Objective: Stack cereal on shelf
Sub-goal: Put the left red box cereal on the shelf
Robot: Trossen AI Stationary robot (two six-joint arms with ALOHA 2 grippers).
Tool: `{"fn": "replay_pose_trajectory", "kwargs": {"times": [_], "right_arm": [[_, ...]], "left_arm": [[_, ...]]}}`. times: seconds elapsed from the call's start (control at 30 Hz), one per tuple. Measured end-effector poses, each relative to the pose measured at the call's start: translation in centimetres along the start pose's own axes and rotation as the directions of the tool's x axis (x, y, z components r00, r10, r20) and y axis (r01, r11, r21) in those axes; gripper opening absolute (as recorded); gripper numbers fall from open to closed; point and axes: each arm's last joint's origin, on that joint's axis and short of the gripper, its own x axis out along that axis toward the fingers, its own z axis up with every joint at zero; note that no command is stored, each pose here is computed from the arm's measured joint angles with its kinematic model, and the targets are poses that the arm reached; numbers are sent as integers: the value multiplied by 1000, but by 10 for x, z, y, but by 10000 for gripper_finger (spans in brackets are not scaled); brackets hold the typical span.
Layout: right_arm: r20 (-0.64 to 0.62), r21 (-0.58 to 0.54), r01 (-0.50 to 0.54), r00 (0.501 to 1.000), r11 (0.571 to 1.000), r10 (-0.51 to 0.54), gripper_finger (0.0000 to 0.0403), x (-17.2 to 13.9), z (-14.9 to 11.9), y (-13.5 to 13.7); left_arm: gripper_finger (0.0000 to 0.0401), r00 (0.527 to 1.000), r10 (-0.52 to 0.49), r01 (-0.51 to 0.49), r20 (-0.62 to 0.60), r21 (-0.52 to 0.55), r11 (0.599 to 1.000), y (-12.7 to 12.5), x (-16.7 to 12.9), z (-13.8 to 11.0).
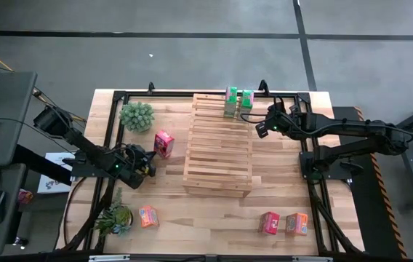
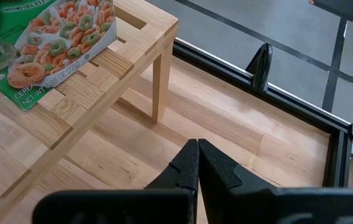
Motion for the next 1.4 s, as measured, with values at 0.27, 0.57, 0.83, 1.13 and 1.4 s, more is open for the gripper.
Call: {"fn": "replay_pose_trajectory", "kwargs": {"times": [0.27,0.57,0.83,1.13,1.4], "right_arm": [[0,0,0,1000,1000,0,0,0,0,0],[-3,0,-4,1000,1000,4,0,0,0,0],[-4,0,-6,1000,1000,6,0,0,0,0],[7,4,0,1000,1000,0,0,0,1,0],[16,14,-10,1000,1000,10,0,0,2,1]], "left_arm": [[0,999,26,-28,-43,-47,999,3,3,-6],[0,996,-12,16,-92,41,999,0,-2,-8],[2,918,-161,245,-363,199,949,-23,-30,7],[56,840,-382,518,-384,362,775,-70,-71,72],[195,900,-363,429,-241,638,639,-102,-88,178]]}}
